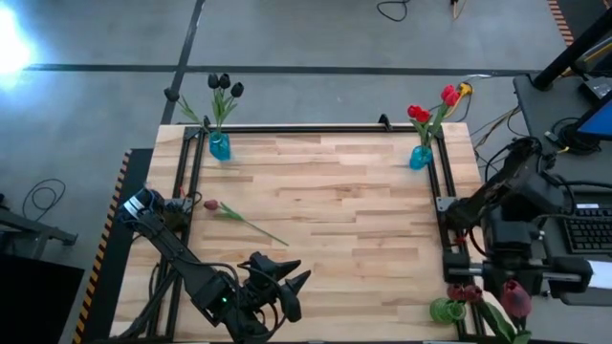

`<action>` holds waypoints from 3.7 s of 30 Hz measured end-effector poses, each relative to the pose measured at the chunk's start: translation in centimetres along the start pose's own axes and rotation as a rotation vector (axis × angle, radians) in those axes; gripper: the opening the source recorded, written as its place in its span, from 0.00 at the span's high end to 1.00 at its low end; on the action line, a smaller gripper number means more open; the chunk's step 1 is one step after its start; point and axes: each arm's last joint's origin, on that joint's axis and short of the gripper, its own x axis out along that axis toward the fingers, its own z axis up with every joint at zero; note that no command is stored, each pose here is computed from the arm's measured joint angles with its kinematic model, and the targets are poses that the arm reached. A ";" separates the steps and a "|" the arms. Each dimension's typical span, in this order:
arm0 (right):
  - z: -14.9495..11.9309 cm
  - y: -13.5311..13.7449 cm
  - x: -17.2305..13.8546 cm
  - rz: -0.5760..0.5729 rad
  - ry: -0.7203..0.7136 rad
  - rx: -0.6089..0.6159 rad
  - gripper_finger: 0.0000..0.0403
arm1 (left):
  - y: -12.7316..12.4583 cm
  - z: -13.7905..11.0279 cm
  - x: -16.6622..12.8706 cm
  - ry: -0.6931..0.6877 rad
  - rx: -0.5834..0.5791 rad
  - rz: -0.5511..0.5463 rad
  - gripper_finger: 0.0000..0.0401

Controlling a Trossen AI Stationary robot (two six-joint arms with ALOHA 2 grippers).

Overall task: Sort flowers into vase by color
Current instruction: Put the dark red tulip into the green vase

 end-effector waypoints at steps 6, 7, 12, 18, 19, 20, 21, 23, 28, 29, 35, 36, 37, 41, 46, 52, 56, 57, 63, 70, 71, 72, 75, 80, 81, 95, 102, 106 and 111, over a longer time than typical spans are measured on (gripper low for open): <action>-1.1 0.7 0.7 0.048 0.036 0.001 0.98 | 0.0 0.0 0.0 0.000 -0.011 -0.001 0.56; -1.2 0.8 0.8 0.054 0.042 -0.007 0.98 | 0.0 0.0 0.0 0.000 -0.011 0.000 0.56; -1.8 1.0 0.9 0.053 0.073 -0.019 0.98 | 0.1 0.0 0.1 -0.001 -0.006 0.004 0.56; -2.4 0.8 0.4 0.006 0.147 -0.070 0.98 | 0.0 0.0 0.1 0.005 -0.008 0.002 0.56; -2.3 1.0 0.2 0.004 0.154 -0.083 0.98 | 0.0 0.0 0.1 0.014 -0.008 0.001 0.56; -2.2 1.2 -0.1 0.003 0.157 -0.100 0.98 | 0.0 0.0 0.1 0.018 -0.009 0.000 0.56; -2.1 1.4 -0.3 0.003 0.160 -0.115 0.98 | 0.0 0.0 0.1 0.024 -0.008 -0.001 0.56; -1.8 1.8 -0.9 0.001 0.166 -0.137 0.98 | 0.0 -0.1 0.1 0.035 -0.012 -0.003 0.56; -1.7 2.5 -2.2 -0.042 0.183 -0.190 0.98 | 0.1 -0.5 0.4 0.044 -0.024 0.001 0.56; -1.8 2.5 -2.5 -0.059 0.189 -0.192 0.98 | 0.1 -0.5 0.4 0.048 -0.027 0.003 0.56; -3.1 2.0 -3.3 -0.106 0.222 -0.182 0.98 | 0.1 -0.6 0.6 0.056 -0.044 0.006 0.56; -3.4 1.9 -3.4 -0.106 0.230 -0.178 0.98 | 0.1 -0.7 0.6 0.056 -0.043 0.006 0.56; -3.6 1.9 -3.4 -0.103 0.238 -0.177 0.98 | 0.1 -0.7 0.6 0.057 -0.044 0.006 0.56; -4.5 2.1 -3.7 -0.077 0.264 -0.221 0.98 | 0.1 -0.7 0.6 0.082 -0.045 0.001 0.57; -5.5 2.7 -4.5 -0.053 0.343 -0.263 0.98 | -0.2 -0.9 0.6 0.135 -0.080 -0.024 0.61; -6.1 3.4 -5.7 -0.050 0.407 -0.269 0.98 | -0.5 -0.8 0.6 0.137 -0.109 -0.039 0.67; -6.6 3.5 -6.5 -0.060 0.438 -0.293 0.98 | -0.5 -0.7 0.7 0.134 -0.117 -0.038 0.70; -6.7 3.5 -6.6 -0.062 0.440 -0.295 0.98 | -0.5 -0.7 0.8 0.133 -0.118 -0.037 0.71; -7.2 3.5 -7.3 -0.077 0.471 -0.313 0.98 | -0.5 -0.7 0.9 0.130 -0.103 -0.036 0.72; -8.4 3.4 -7.6 -0.091 0.536 -0.343 0.98 | -0.5 -0.7 0.9 0.130 -0.110 -0.035 0.72; -8.7 3.4 -7.6 -0.084 0.544 -0.340 0.98 | -0.5 -0.6 0.9 0.129 -0.113 -0.035 0.72; -9.0 3.4 -7.6 -0.076 0.554 -0.338 0.98 | -0.5 -0.6 0.9 0.129 -0.116 -0.034 0.72; -9.9 3.4 -7.6 -0.066 0.578 -0.337 0.98 | -0.5 -0.6 1.1 0.126 -0.120 -0.030 0.72; -11.2 3.3 -7.7 -0.045 0.621 -0.324 0.98 | -0.4 -0.3 1.6 0.117 -0.124 -0.019 0.72; -11.5 3.3 -7.7 -0.040 0.631 -0.323 0.98 | -0.3 -0.3 1.7 0.116 -0.125 -0.017 0.72; -15.3 1.8 -8.5 -0.070 0.774 -0.259 0.89 | -0.2 0.0 2.8 0.182 -0.169 -0.007 0.72; -15.2 1.9 -8.6 -0.093 0.801 -0.210 0.76 | -0.1 0.3 3.5 0.184 -0.168 0.003 0.72; -14.1 2.5 -8.5 -0.097 0.794 -0.195 0.70 | 0.0 0.4 3.5 0.183 -0.162 0.004 0.72; -12.3 3.5 -8.6 -0.103 0.837 -0.180 0.65 | 0.0 0.4 3.5 0.183 -0.162 0.004 0.72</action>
